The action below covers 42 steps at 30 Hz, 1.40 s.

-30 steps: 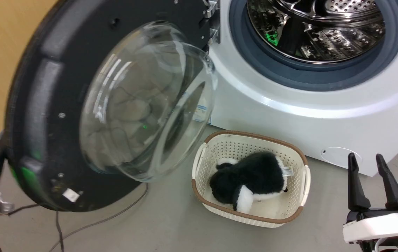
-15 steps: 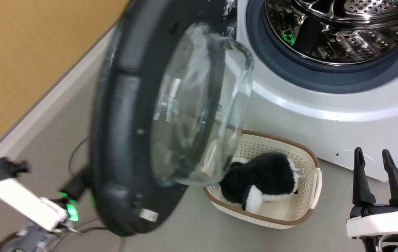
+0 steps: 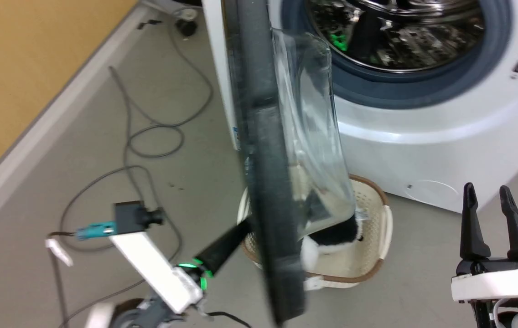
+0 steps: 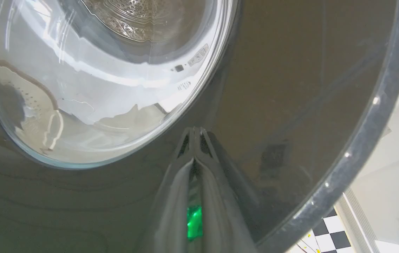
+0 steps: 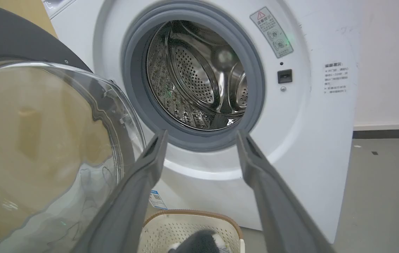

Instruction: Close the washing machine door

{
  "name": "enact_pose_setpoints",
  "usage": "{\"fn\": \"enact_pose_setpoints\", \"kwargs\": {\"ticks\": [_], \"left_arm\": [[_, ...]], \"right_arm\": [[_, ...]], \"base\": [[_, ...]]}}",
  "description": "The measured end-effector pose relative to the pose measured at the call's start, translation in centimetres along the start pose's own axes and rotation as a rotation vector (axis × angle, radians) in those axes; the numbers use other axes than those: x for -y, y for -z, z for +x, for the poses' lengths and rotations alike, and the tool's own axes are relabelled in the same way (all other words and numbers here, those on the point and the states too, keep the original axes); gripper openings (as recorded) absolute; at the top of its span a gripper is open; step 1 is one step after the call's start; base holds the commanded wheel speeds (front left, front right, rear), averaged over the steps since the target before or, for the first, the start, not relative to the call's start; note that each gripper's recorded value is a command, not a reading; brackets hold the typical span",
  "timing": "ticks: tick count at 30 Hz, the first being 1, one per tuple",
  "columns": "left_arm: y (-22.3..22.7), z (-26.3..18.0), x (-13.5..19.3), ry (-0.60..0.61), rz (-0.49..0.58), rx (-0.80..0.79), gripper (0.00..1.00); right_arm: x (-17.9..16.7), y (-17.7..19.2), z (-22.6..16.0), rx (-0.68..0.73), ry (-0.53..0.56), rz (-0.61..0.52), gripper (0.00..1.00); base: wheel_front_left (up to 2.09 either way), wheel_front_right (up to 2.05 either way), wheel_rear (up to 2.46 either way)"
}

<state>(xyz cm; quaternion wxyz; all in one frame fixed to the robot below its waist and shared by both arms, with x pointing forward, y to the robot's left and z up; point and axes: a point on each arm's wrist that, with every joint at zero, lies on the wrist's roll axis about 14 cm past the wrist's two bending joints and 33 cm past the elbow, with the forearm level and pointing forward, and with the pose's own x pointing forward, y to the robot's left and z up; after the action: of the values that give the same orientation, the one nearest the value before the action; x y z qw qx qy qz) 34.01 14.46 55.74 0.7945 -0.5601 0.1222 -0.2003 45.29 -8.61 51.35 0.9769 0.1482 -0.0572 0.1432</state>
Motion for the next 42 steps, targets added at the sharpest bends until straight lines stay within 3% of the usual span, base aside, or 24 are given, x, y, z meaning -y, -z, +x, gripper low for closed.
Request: {"fn": "enact_pose_setpoints", "kwargs": {"ticks": [16,22,29,32,34,39,42], "left_arm": [[8.4,9.5,0.6,0.067,0.017,-0.13,0.0],[11.7,11.1,1.4,0.102,0.003,-0.196,0.0],[11.2,10.6,0.9,0.095,0.053,-0.159,0.0],[9.5,9.9,0.6,0.091,0.122,-0.088,0.0],[8.1,9.1,0.2,0.085,0.223,-0.034,0.0],[2.8,6.9,-2.9,-0.027,0.653,0.092,0.0],[-1.7,6.0,-2.5,-0.127,0.89,0.228,0.0]], "right_arm": [[6.7,-2.9,-4.1,0.048,0.2,-0.052,1.0],[8.3,-3.6,-5.6,0.058,0.254,-0.067,1.0],[8.1,-4.4,-6.1,0.082,0.256,-0.048,1.0],[7.1,-5.2,-5.9,0.105,0.227,-0.033,1.0],[5.9,-5.8,-5.7,0.125,0.195,-0.024,1.0],[4.8,-7.0,-5.8,0.16,0.165,-0.025,1.0],[4.2,-8.2,-5.5,0.197,0.147,-0.03,1.0]], "base": [[0.0,0.0,0.0],[0.0,0.0,0.0],[0.0,0.0,0.0],[0.0,0.0,0.0],[0.0,0.0,0.0],[0.0,0.0,0.0],[0.0,0.0,0.0]]}}
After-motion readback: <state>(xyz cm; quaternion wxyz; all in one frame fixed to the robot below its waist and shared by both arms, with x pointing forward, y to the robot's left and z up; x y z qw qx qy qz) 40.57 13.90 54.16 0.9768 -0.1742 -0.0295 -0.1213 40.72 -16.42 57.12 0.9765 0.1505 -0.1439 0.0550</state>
